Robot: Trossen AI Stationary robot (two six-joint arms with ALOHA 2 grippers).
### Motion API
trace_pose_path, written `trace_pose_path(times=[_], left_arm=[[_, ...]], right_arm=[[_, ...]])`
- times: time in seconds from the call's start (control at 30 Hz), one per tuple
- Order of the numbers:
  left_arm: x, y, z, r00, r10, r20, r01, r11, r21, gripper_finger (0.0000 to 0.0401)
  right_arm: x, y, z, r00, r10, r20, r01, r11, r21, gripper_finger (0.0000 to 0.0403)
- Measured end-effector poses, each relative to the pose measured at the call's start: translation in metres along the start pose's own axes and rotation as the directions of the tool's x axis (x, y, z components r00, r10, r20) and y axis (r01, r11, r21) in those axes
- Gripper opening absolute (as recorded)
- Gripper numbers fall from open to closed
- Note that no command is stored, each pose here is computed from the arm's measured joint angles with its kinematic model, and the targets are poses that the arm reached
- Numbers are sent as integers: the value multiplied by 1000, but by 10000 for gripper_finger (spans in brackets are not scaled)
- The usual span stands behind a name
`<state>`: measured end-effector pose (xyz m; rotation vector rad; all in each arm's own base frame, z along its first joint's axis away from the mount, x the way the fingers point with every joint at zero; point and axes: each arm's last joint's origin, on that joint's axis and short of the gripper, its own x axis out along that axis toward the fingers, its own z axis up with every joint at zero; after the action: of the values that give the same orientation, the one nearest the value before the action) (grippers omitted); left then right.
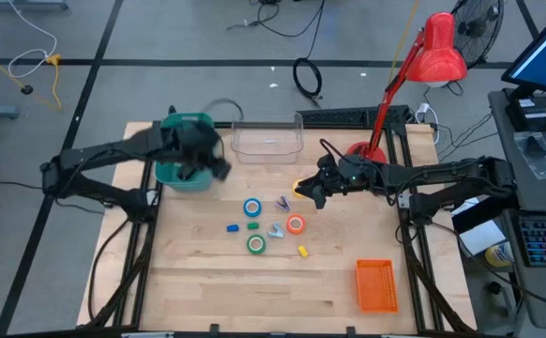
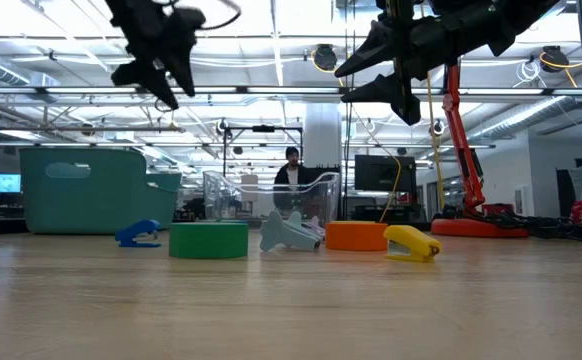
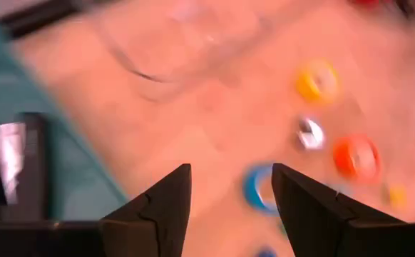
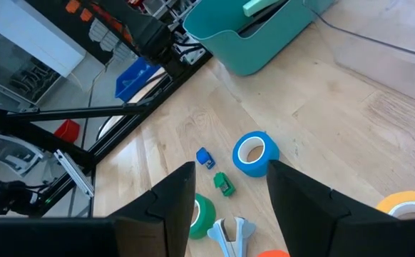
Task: Pick and place Stapler, Stapler remover, tape
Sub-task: Put the blue stapler into the green bin
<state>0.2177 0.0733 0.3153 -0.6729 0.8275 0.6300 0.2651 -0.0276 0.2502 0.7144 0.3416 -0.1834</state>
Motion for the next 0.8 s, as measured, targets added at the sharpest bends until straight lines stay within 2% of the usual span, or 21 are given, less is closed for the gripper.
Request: trace_pose_path(times=[0.07,0.17,0.3,0.6,0.8], left_arm=[[2,-19,-14,998,-40,-47,46,990,130,200],[4,-41,-37,989,-54,-137,95,946,309,200],[10,-66,-63,974,-58,-218,152,882,446,200],[37,-97,-101,963,42,-266,146,747,649,200],[62,-104,-111,955,124,-271,106,708,698,200]], right_arm=[[0,0,0,1000,0,0,0,1000,0,166],[0,0,0,1000,1,-1,-1,1000,0,166],[0,0,0,1000,2,-2,-2,1000,-1,166],[0,0,0,1000,3,-2,-3,1000,-5,166],[0,0,0,1000,3,-2,-3,1000,-5,166]])
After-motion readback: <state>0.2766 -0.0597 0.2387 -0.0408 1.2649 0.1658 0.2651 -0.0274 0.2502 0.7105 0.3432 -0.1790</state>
